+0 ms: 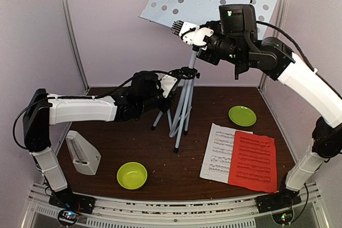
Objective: Set up the instrument practice props
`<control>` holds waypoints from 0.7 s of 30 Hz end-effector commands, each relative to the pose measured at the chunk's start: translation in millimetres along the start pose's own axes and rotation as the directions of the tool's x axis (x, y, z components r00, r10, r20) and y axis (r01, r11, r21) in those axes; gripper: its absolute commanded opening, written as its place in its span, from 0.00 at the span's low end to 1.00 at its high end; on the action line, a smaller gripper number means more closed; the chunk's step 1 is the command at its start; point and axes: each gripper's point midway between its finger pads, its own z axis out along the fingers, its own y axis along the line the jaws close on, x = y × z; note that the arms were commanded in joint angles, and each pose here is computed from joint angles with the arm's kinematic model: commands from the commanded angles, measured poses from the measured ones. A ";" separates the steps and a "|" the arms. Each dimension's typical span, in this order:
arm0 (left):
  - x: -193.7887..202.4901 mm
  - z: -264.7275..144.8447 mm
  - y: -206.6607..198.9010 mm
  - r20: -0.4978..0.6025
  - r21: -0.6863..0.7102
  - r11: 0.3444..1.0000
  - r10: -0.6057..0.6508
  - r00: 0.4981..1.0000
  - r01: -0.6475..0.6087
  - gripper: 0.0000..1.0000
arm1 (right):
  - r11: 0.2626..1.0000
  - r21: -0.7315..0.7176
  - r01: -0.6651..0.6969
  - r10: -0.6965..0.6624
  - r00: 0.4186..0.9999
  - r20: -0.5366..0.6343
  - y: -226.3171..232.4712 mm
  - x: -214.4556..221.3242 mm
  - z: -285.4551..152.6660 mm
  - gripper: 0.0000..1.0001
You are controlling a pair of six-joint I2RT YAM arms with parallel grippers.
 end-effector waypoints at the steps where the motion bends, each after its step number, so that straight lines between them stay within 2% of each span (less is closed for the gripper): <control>1: 2.6 -3.0 -8.7 0.024 0.014 0.969 0.248 0.968 -0.249 0.00 | 0.905 0.312 -0.290 0.183 0.926 0.329 -153.1 -46.8 -91.3 0.00; 5: 18.4 3.7 3.2 -0.025 -0.053 0.955 0.289 0.957 -0.290 0.00 | 0.914 0.304 -0.270 0.155 0.923 0.352 -151.1 -54.2 -92.2 0.00; 9: 31.2 7.2 18.6 -0.054 -0.140 0.950 0.273 0.961 -0.278 0.00 | 0.937 0.287 -0.198 0.080 0.923 0.376 -136.9 -71.1 -91.1 0.00; 16: 47.3 18.9 23.0 -0.081 -0.204 0.953 0.212 0.974 -0.224 0.00 | 0.971 0.239 -0.023 -0.069 0.926 0.372 -75.4 -96.7 -70.4 0.00; 21: 66.2 26.4 26.3 -0.128 -0.274 0.937 0.189 0.974 -0.218 0.00 | 0.972 0.234 0.025 -0.114 0.920 0.375 -45.6 -107.0 -65.7 0.00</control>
